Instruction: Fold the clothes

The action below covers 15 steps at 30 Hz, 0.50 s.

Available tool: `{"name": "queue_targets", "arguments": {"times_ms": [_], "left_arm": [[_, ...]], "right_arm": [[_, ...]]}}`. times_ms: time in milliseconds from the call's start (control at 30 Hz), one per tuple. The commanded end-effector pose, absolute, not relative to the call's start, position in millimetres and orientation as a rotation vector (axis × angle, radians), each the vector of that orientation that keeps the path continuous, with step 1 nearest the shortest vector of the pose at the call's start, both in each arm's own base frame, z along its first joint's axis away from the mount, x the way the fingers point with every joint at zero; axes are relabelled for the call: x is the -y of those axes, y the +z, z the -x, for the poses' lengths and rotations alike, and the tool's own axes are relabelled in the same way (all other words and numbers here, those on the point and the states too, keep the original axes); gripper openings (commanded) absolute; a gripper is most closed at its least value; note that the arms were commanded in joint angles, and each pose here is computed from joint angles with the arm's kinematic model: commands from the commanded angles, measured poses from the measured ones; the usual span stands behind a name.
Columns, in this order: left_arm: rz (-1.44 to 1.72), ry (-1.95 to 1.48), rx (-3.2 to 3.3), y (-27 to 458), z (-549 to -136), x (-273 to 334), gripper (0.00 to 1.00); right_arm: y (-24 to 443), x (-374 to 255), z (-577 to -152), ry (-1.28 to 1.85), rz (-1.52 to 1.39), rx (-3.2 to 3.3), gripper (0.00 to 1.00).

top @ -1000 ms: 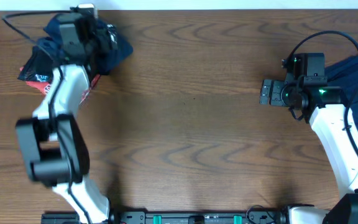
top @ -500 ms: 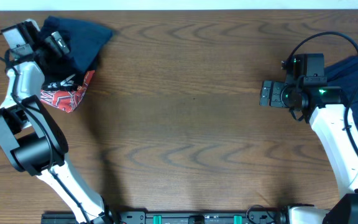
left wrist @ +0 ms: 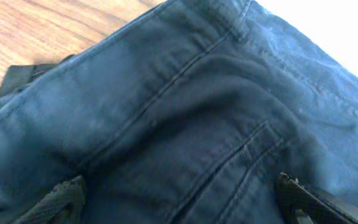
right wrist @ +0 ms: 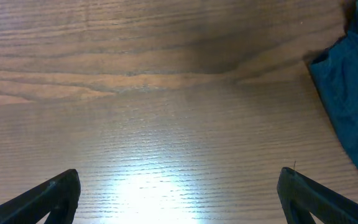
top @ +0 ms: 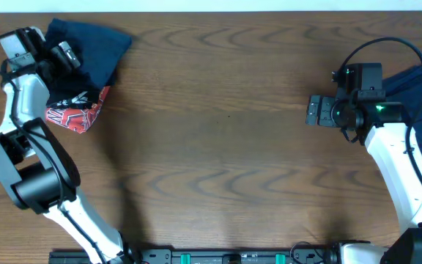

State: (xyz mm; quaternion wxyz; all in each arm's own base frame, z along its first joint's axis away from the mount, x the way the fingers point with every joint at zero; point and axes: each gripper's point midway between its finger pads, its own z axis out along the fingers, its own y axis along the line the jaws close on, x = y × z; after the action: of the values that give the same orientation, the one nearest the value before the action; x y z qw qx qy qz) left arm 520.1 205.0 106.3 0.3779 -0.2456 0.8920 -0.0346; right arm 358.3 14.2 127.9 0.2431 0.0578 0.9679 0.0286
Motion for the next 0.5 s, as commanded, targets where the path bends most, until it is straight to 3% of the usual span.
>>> {"name": "queue_targets", "arguments": {"times_ms": [0,100,233,467], "left_arm": [[0.639,-0.043,-2.186,161.4,-508.6,-209.4,0.98],[0.578,-0.04,-2.109,216.0,-503.3,-192.2,0.98],[0.425,-0.041,-2.115,254.3,-493.8,-147.3,0.98],[0.143,-0.138,-2.331,239.1,-469.2,-30.0,0.98]], "right_arm": [[136.0,-14.8,-360.8,0.088,-0.16,-2.615,0.99],[137.3,-14.9,-363.0,0.089,-0.16,-2.604,0.99],[142.0,-15.0,-370.6,0.093,-0.157,-2.568,0.99],[162.6,-15.8,-398.2,0.099,-0.13,-2.429,0.99]]}}
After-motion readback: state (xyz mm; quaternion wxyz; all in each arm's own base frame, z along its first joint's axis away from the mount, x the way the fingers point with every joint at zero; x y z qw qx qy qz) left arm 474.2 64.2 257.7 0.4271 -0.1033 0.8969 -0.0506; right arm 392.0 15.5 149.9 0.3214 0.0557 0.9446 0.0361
